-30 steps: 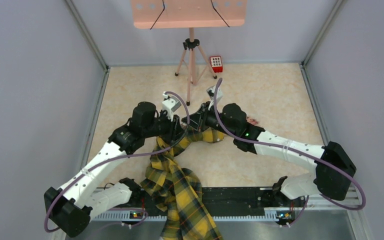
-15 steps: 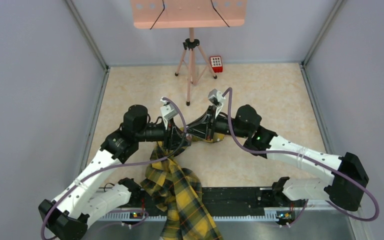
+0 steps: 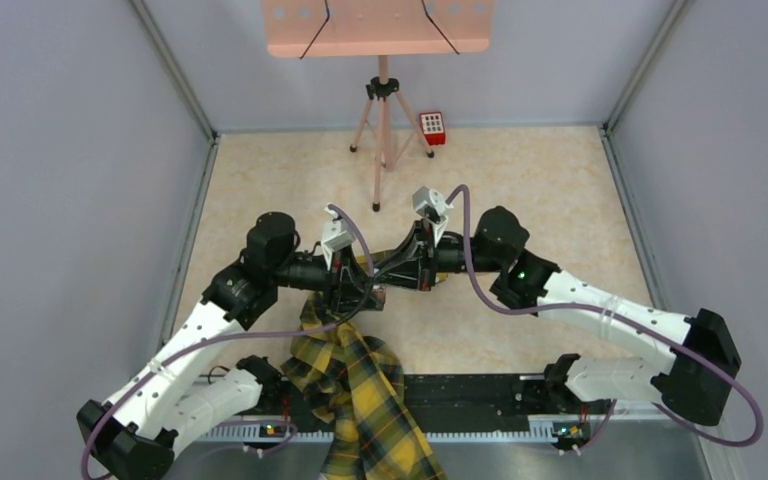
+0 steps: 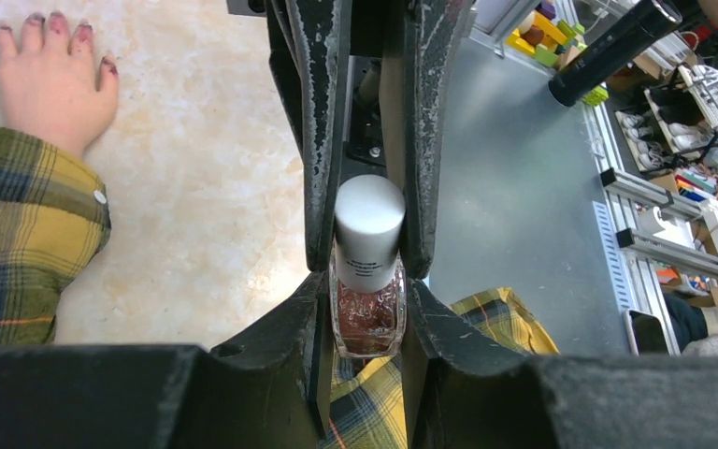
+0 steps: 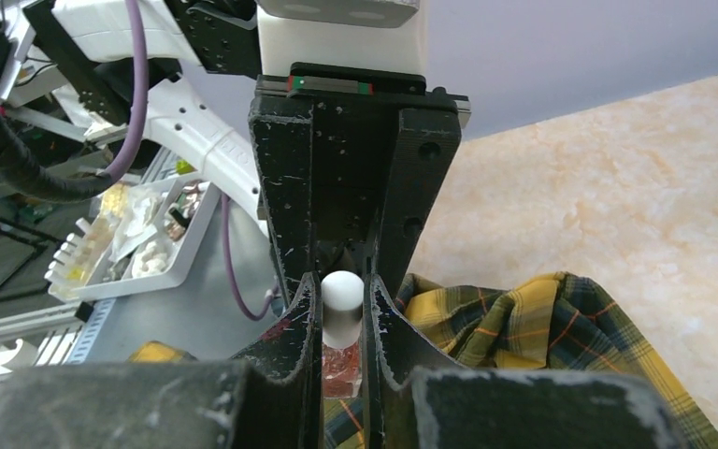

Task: Paint the nails
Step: Unscrew the nail polish bottle.

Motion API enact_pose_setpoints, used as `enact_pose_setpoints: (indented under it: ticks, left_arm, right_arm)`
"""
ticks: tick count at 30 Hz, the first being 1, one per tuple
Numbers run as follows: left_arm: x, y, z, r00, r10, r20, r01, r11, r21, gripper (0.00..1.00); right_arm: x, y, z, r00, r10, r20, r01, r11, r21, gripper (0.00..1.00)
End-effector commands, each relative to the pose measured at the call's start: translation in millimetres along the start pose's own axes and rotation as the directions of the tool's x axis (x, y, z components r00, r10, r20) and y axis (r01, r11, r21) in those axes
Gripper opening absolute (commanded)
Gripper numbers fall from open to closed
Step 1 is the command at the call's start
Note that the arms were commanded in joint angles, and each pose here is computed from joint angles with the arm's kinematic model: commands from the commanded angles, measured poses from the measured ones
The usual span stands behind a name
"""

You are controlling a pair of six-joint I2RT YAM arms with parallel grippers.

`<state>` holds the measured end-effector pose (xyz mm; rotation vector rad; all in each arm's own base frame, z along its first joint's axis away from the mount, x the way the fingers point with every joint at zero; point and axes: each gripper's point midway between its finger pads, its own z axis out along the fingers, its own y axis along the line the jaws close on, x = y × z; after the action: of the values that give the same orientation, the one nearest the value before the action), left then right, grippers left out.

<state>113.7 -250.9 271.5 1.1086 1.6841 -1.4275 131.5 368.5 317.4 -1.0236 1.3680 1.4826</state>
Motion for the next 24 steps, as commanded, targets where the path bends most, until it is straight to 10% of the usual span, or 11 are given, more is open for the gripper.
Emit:
enact_pose_setpoints:
  ticks: [1, 5, 11, 24]
  left_arm:
    - [-21.1, -19.7, -1.7, 0.992, 0.108, 0.072, -0.114, 0.99, 0.085, 0.0]
    - [-20.4, -8.8, 0.0, 0.992, 0.105, 0.067, -0.107, 0.994, 0.034, 0.0]
    - [-20.6, 34.2, -4.5, 0.99, 0.133, 0.054, -0.119, 0.971, -0.207, 0.0]
    - [-23.4, 91.3, -35.8, 0.99, 0.13, 0.049, -0.079, 0.819, -0.569, 0.0]
  right_arm:
    - [-5.2, 25.8, -2.8, 0.998, -0.064, -0.024, 0.06, 0.991, -0.119, 0.0]
    - [-9.3, 14.4, -2.7, 0.999, -0.048, -0.015, 0.047, 0.998, -0.049, 0.07]
    - [-30.1, -24.1, -17.6, 0.997, 0.019, 0.08, -0.031, 0.988, 0.153, 0.77]
    - [-50.9, -81.0, -33.7, 0.948, 0.008, 0.319, -0.184, 0.831, 0.525, 0.73]
